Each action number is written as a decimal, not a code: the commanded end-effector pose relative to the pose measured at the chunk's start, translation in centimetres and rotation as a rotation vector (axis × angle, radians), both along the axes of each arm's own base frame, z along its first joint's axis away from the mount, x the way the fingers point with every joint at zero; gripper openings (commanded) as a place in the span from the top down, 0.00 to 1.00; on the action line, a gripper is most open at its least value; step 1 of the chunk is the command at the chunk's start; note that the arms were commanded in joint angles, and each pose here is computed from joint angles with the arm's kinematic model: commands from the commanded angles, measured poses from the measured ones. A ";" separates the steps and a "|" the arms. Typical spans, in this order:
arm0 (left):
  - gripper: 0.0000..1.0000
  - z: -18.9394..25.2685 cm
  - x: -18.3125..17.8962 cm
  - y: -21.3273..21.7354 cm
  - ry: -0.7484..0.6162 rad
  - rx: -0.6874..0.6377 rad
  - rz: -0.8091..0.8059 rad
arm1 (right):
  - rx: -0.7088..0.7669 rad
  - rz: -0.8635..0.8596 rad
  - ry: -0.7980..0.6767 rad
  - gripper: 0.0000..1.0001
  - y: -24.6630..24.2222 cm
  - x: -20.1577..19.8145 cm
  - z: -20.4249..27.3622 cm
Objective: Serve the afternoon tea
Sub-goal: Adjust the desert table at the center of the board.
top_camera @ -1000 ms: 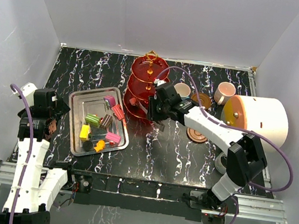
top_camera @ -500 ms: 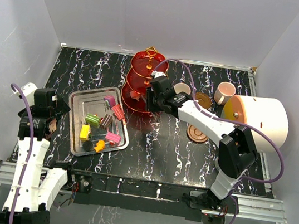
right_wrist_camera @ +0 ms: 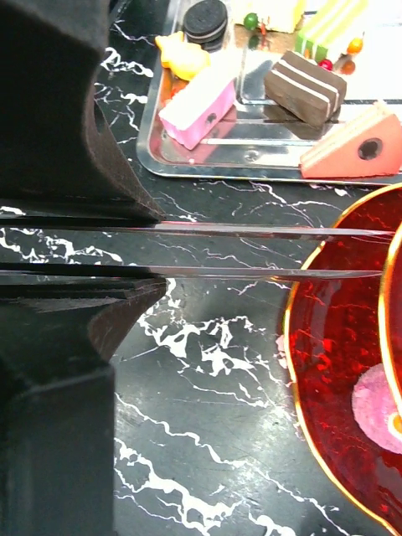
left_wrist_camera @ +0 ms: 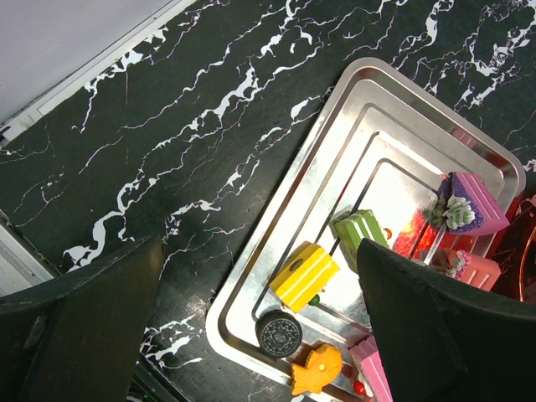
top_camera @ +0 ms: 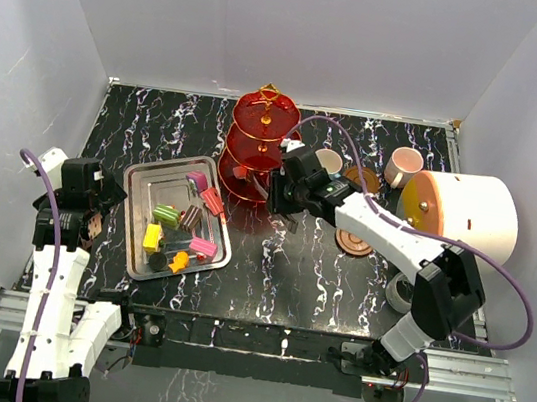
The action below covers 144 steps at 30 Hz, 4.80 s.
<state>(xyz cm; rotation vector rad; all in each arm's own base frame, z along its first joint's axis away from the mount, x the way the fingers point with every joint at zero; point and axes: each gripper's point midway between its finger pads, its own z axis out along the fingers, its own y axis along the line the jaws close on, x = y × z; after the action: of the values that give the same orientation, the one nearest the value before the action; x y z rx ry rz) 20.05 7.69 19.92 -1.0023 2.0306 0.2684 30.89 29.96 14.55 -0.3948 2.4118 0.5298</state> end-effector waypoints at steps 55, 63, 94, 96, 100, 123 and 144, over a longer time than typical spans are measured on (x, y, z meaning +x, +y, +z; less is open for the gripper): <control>0.01 0.2 1.7 -2.4 -0.002 -0.049 -0.179 | -0.142 0.125 0.010 0.72 -0.1 1.2 -3.2; 0.01 0.0 2.4 -3.4 -0.003 -0.076 -0.245 | -0.334 0.083 0.098 0.73 -5.7 -0.2 -5.3; 0.01 13.1 22.2 -15.2 -0.199 -0.454 -0.871 | -0.018 -0.200 -0.118 0.69 -13.1 -4.2 10.9; 0.01 15.1 24.7 -17.5 -0.258 -0.430 -1.005 | -0.006 -0.213 -0.137 0.68 -13.3 -4.2 11.6; 0.01 17.1 29.1 -22.2 -0.340 -0.293 -1.241 | -0.002 -0.222 -0.167 0.68 -13.5 -4.1 12.9; 0.13 15.4 30.9 -31.8 -0.505 -0.116 -1.611 | -0.050 -0.206 -0.198 0.67 -14.2 -3.8 13.4; 0.89 16.2 25.7 -35.0 -0.430 -0.251 -1.362 | -0.016 -0.245 -0.206 0.67 -14.1 -3.5 13.4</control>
<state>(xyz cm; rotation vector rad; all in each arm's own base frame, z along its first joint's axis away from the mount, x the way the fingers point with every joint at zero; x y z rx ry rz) 47.63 -28.04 32.09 0.4446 1.9566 -0.8656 26.29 15.85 25.24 -0.2073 2.3400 0.3163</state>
